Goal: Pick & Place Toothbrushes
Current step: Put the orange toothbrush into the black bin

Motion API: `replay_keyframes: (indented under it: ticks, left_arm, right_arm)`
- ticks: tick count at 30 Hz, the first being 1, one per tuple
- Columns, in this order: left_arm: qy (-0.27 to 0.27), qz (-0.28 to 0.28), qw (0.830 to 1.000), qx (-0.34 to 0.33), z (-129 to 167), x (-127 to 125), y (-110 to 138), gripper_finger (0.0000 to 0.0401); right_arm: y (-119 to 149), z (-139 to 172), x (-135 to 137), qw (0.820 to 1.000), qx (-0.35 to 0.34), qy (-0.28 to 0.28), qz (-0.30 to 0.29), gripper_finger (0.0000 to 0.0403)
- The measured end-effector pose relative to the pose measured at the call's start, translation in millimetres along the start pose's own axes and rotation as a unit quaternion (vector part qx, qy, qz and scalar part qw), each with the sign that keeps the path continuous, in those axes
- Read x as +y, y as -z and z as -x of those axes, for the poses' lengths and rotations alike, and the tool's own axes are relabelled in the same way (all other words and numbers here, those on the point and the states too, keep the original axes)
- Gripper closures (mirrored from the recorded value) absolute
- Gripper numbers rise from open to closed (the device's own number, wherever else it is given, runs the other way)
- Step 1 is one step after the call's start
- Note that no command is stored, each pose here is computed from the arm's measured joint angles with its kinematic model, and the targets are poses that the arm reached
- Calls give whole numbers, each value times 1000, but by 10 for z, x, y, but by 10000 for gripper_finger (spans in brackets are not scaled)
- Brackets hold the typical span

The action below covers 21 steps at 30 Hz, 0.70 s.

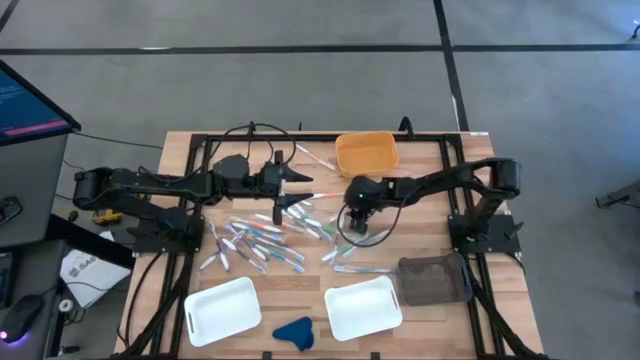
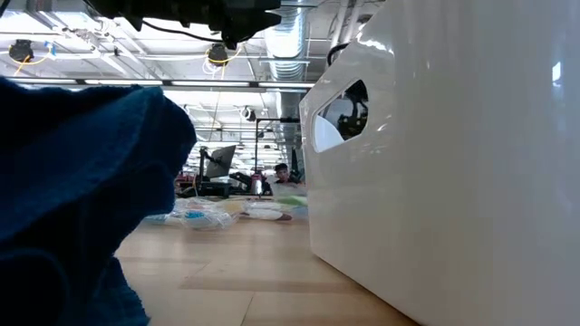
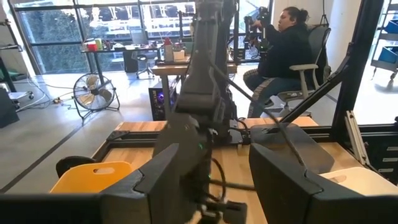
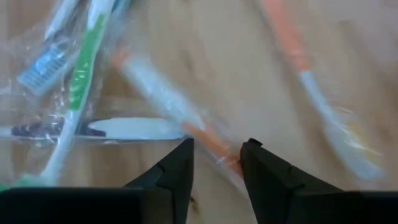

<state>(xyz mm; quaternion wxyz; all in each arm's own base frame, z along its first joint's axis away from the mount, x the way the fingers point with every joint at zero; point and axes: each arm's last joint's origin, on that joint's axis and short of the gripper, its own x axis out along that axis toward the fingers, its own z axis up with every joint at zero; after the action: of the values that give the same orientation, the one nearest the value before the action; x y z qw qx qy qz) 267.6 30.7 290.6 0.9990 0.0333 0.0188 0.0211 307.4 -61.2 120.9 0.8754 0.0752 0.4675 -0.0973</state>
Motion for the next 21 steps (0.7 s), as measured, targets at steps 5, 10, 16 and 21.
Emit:
replay_keyframes:
  ticks: [5, 10, 16, 21]
  left_arm:
    - [1, 0, 1000, 1, 0, -2, 2, 214]
    - [0, 0, 1000, 1, 0, -1, 2, 214]
    - [0, 0, 1000, 1, 0, -1, 1, 214]
    - [0, 0, 1000, 0, 0, -1, 1, 214]
  right_arm:
    - [-15, -119, 21, 999, 35, -1, 12, 263]
    - [-40, -113, 22, 999, 51, 1, 12, 259]
    - [-46, -62, 24, 999, 53, 0, 11, 282]
    - [-39, -51, 22, 998, 57, 3, 11, 315]
